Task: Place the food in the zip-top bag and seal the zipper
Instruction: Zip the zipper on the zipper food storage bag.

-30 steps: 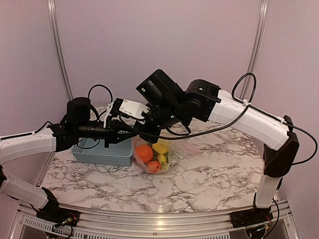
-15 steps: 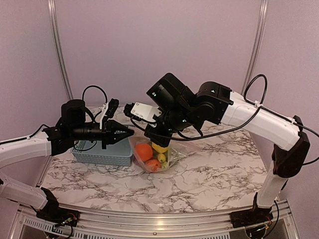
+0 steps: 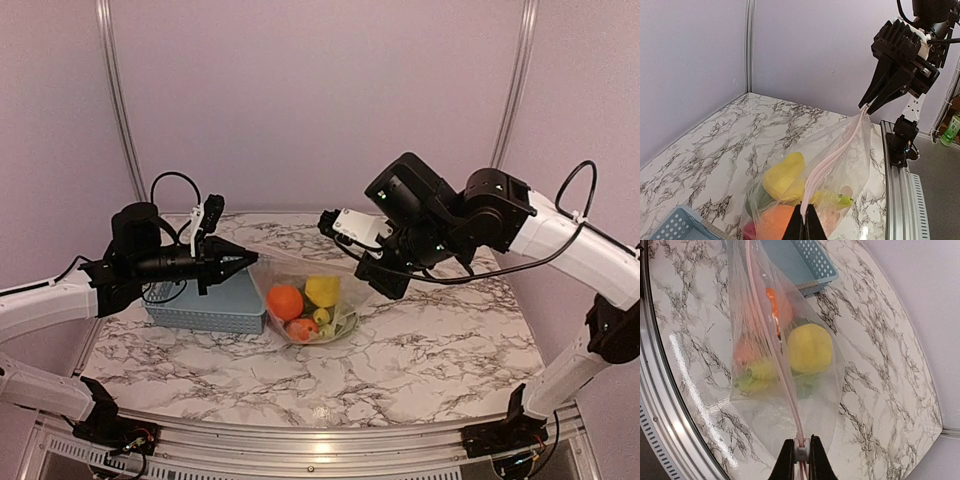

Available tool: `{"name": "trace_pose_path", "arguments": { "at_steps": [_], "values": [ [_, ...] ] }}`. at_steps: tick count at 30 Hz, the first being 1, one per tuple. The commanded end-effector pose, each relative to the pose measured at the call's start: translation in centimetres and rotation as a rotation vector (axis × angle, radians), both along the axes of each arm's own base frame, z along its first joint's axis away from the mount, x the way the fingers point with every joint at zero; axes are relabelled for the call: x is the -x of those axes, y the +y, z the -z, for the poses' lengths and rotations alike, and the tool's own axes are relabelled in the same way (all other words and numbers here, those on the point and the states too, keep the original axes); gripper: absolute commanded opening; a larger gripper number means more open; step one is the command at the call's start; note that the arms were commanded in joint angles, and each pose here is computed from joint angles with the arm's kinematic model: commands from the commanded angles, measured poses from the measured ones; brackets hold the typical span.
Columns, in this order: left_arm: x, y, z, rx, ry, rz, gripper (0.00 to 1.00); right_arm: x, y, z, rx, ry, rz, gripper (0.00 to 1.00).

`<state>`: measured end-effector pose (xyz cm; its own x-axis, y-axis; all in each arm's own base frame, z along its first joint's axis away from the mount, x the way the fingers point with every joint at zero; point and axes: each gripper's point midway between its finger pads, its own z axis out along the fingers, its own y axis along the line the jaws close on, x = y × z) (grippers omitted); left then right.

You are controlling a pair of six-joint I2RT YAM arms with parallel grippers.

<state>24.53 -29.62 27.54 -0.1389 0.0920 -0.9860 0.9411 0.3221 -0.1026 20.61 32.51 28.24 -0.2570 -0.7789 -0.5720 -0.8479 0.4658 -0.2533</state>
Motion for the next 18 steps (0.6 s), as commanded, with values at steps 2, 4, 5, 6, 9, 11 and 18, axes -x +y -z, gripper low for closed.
{"name": "trace_pose_path", "arguments": {
  "at_steps": [2,4,5,6,9,11,18],
  "values": [
    [-1.9,1.3,-1.0,0.031,-0.045,-0.106,0.0,0.6,-5.8,0.5,0.095,0.016,0.088,0.04],
    [-2.0,1.3,-1.1,0.046,-0.024,-0.107,0.0,0.8,-6.3,0.6,0.096,0.019,0.091,0.04],
    [-2.1,1.2,-1.1,0.05,-0.018,-0.105,0.0,0.9,-6.4,0.6,0.096,0.02,0.091,0.04],
    [-2.1,1.1,-1.1,0.056,-0.013,-0.104,0.0,0.9,-6.6,0.6,0.097,0.02,0.093,0.04],
    [-2.4,1.1,-1.1,0.065,-0.01,-0.115,0.0,0.8,-6.9,0.7,0.096,0.018,0.098,0.04],
    [-2.4,1.0,-1.0,0.067,-0.006,-0.114,0.0,0.8,-6.9,0.7,0.095,0.018,0.097,0.05],
    [-2.7,-0.3,-1.7,0.14,0.045,-0.071,0.0,0.0,-5.0,-0.9,0.03,0.002,0.089,0.26]
  ]
}}
